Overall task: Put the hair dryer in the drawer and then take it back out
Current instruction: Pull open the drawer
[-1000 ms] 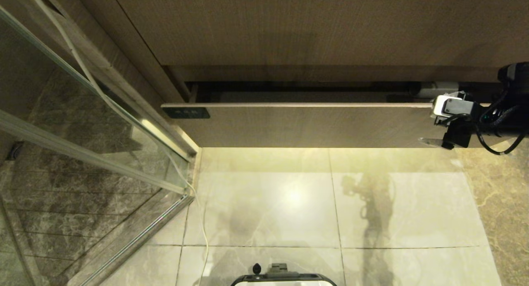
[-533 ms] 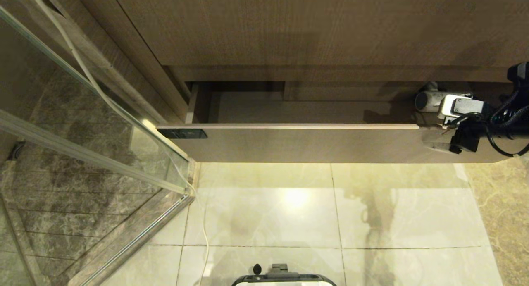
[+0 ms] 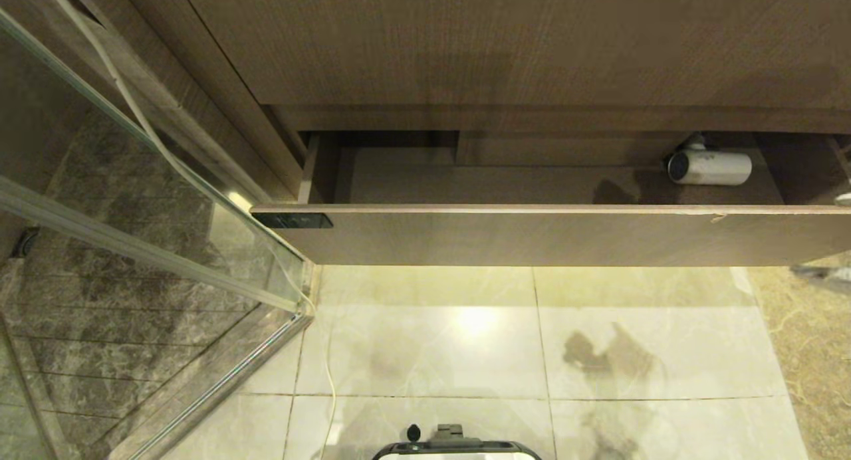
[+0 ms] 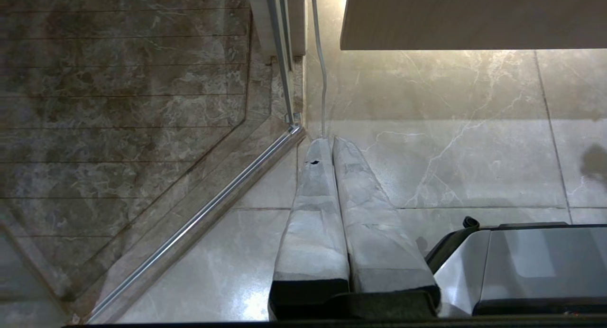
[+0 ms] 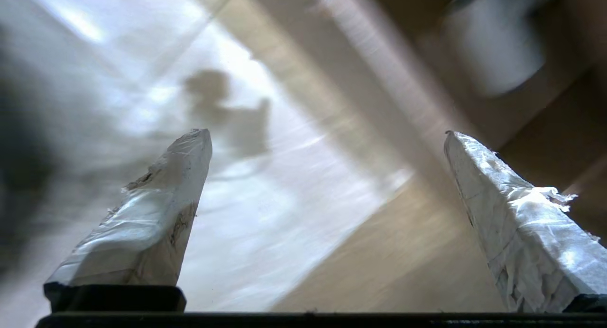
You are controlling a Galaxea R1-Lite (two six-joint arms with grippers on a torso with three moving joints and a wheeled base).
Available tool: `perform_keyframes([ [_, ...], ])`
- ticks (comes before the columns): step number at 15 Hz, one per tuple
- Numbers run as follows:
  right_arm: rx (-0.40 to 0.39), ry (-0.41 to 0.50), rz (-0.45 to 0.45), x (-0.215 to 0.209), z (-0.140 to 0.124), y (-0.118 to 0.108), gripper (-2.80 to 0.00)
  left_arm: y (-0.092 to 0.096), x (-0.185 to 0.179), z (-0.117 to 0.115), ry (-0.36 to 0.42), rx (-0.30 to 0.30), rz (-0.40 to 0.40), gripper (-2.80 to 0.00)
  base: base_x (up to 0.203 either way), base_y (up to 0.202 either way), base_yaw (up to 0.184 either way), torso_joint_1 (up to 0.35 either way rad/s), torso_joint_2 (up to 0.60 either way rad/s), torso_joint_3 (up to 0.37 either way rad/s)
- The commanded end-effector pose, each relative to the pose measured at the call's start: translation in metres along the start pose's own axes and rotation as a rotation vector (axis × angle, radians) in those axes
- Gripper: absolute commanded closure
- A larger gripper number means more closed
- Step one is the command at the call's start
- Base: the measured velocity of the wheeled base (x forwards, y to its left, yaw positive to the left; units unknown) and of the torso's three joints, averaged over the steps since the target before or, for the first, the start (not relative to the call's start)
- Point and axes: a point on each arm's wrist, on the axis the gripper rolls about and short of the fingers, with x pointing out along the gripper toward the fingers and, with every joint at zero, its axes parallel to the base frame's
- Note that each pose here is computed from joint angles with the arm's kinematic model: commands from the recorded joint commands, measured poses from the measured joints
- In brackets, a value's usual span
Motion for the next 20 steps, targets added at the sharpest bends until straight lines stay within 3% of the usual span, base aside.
perform_keyframes([
  [1,0.134,-0.004,-0.038,-0.051,0.000,0.043,-2.80,0.000,0.000,0.000,0.001,-0.001,0.001,0.00,0.000,0.000,0.000,0.000,0.00,0.000],
  [6,0.395,-0.022,-0.051,-0.085,-0.005,0.086,-2.80,0.000,0.000,0.000,0.000,-0.001,0.000,0.00,0.000,0.000,0.000,0.000,0.00,0.000],
  [7,0.458,-0.034,-0.062,-0.089,-0.005,0.089,0.00,0.000,0.000,0.000,0.000,-0.001,0.000,0.00,0.000,0.000,0.000,0.000,0.00,0.000],
  [8,0.507,-0.047,-0.069,-0.093,-0.004,0.093,0.00,0.000,0.000,0.000,0.001,-0.001,0.000,0.00,0.000,0.000,0.000,0.000,0.00,0.000],
  [12,0.519,0.004,-0.190,-0.094,-0.004,0.089,0.00,0.000,0.000,0.000,0.001,-0.001,0.000,0.00,0.000,0.000,0.000,0.000,0.00,0.000],
  [20,0.493,-0.003,-0.179,-0.090,-0.004,0.088,0.00,0.000,0.000,0.000,0.001,-0.001,0.000,0.00,0.000,0.000,0.000,0.000,0.00,0.000],
])
